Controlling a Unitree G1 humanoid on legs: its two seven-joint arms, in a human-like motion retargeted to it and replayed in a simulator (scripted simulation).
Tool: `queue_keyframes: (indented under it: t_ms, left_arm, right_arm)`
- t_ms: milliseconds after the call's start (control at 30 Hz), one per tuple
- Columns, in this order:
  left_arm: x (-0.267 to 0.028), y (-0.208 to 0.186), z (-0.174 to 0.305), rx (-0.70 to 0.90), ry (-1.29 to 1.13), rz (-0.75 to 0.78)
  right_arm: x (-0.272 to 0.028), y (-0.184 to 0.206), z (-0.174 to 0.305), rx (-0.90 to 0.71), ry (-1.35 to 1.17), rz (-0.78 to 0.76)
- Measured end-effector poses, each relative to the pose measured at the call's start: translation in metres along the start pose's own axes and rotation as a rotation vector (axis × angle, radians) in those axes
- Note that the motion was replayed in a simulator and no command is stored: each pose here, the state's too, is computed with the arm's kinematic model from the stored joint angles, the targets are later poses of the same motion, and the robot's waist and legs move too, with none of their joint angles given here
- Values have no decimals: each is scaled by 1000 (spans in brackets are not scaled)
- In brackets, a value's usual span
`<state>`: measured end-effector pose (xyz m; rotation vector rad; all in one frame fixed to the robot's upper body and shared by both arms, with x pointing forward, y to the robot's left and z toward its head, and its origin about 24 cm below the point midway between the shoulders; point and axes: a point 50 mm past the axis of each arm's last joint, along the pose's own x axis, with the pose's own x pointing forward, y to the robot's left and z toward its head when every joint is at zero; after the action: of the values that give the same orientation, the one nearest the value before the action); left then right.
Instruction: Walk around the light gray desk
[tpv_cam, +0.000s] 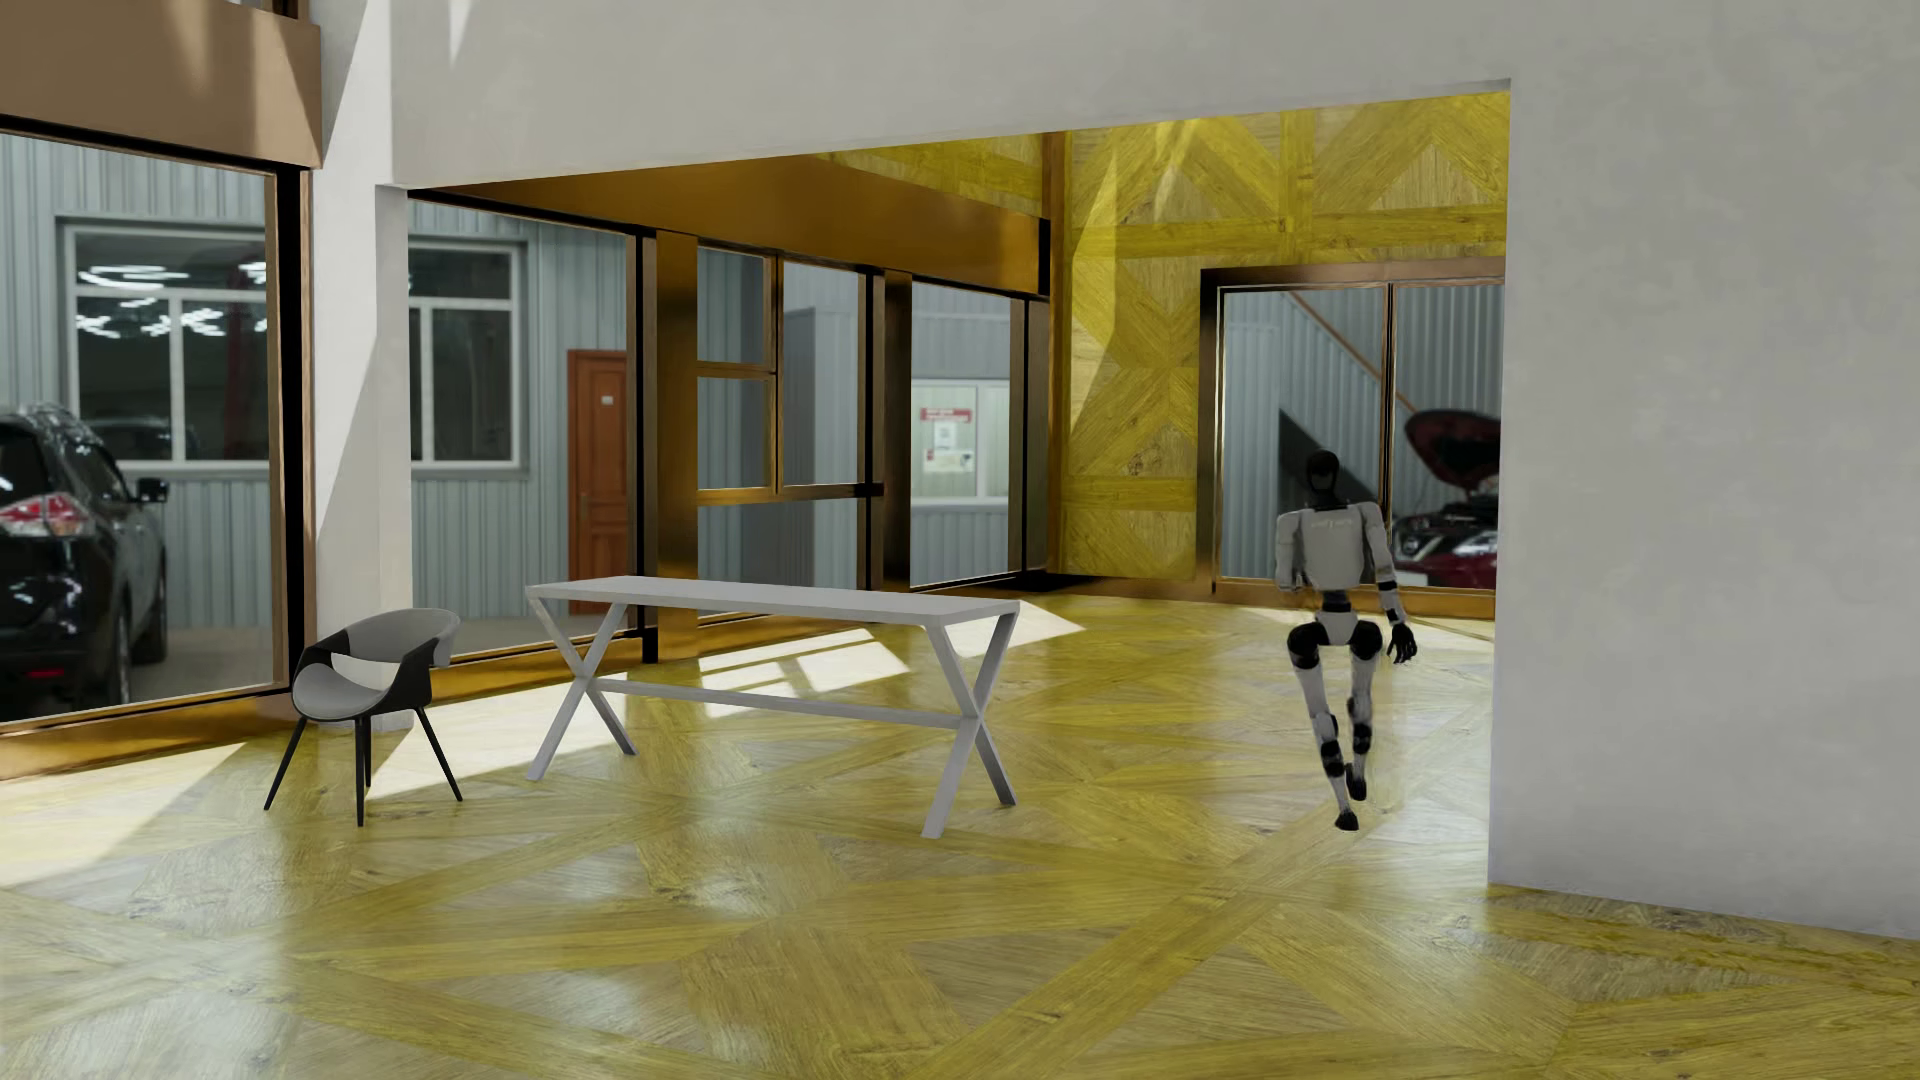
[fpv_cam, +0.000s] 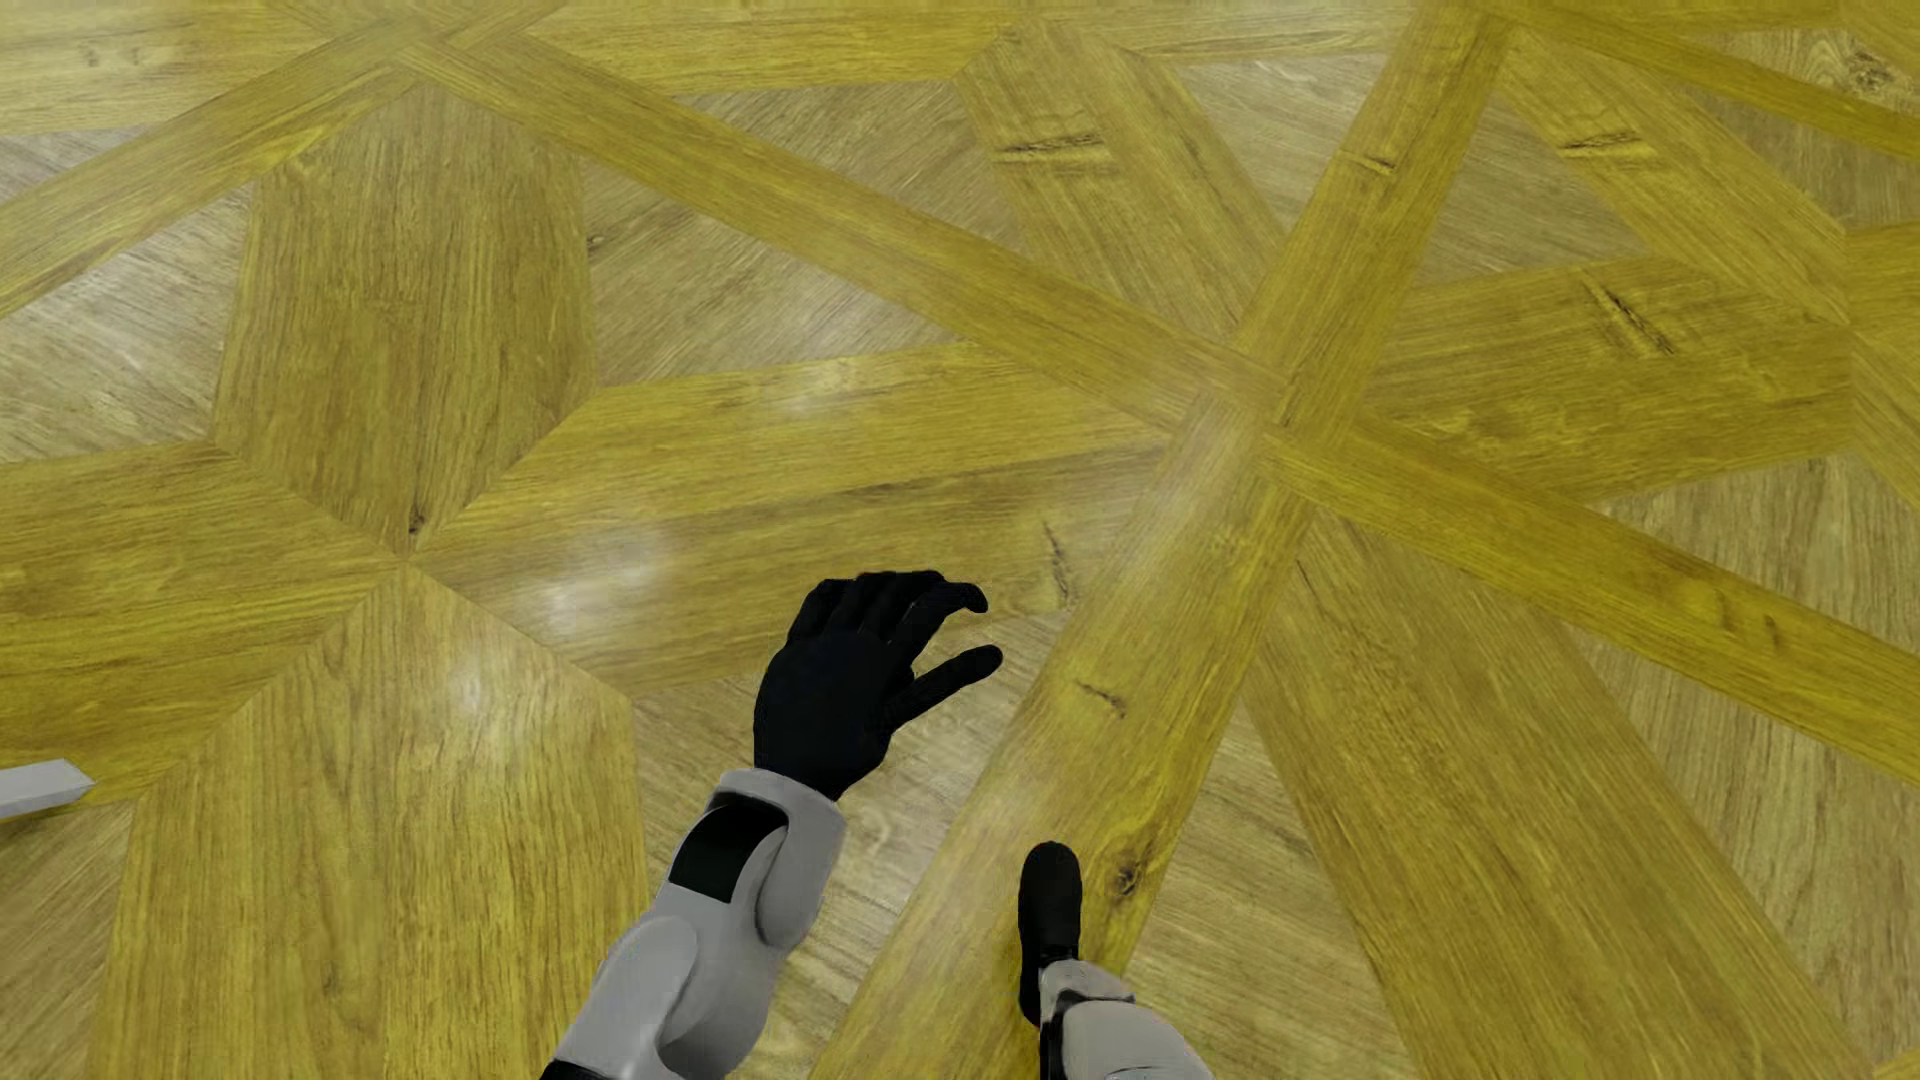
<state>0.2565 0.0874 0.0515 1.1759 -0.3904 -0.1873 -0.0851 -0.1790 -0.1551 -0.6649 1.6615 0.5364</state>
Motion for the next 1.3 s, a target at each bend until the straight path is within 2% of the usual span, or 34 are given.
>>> queue_keyframes:
  t_ms: [67,100,167,200,267,333,367,400,467,533,600,667,733,767,833,900,967,1033,1100,1167,1200,1300]
  left_arm:
    - [-12,4,-15,-50,91,44]
    - [-20,-8,-29,-23,183,-39]
    - [-48,-48,-60,122,391,-369]
    - [-69,-68,-71,166,509,-517]
    - [-125,-106,-87,107,776,-712]
    - [-204,-128,-100,-83,1184,-873]
    - [-241,-129,-104,-129,1321,-965]
    - [-267,-125,-106,-104,1363,-1051]
    - [-303,-114,-113,3,1260,-1202]
    - [-331,-100,-119,31,1270,-1266]
    - [-344,-89,-125,40,1363,-1262]
    - [-339,-93,-120,22,1411,-1199]
    - [-322,-107,-107,-35,1424,-1071]
    - [-304,-115,-102,-50,1395,-1009]
    - [-249,-129,-97,-17,1249,-904]
    - [-179,-136,-83,-85,1048,-769]
    - [-101,-124,-54,-204,706,-599]
    - [-39,-81,-9,-354,320,-346]
    - [-8,-17,45,-646,-29,-73]
    - [-2,47,91,-958,-344,114]
    - [-4,74,108,-1059,-481,155]
    - [-8,118,135,-1178,-716,166]
  right_arm:
    - [0,-21,4,-5,18,-93]
    - [-1,-31,10,53,4,-157]
    - [-3,-53,28,160,-53,-243]
    - [-4,-70,40,135,-88,-270]
    - [-14,-116,68,66,-155,-403]
    - [-37,-161,104,8,-260,-613]
    - [-54,-182,123,-16,-349,-709]
    - [-73,-202,141,-25,-444,-792]
    - [-112,-234,162,32,-630,-914]
    - [-144,-253,161,148,-769,-1022]
    - [-152,-258,144,269,-803,-1074]
    - [-132,-246,126,277,-694,-1003]
    - [-94,-221,115,144,-504,-833]
    - [-75,-205,110,58,-404,-735]
    - [-43,-164,100,-80,-268,-533]
    - [-25,-123,86,-87,-227,-379]
    - [-19,-96,78,-40,-251,-293]
    - [-17,-77,72,9,-276,-257]
    - [-15,-63,68,5,-266,-228]
    - [-13,-58,64,-67,-239,-206]
    - [-12,-59,63,-77,-224,-204]
    - [-14,-66,61,22,-185,-304]
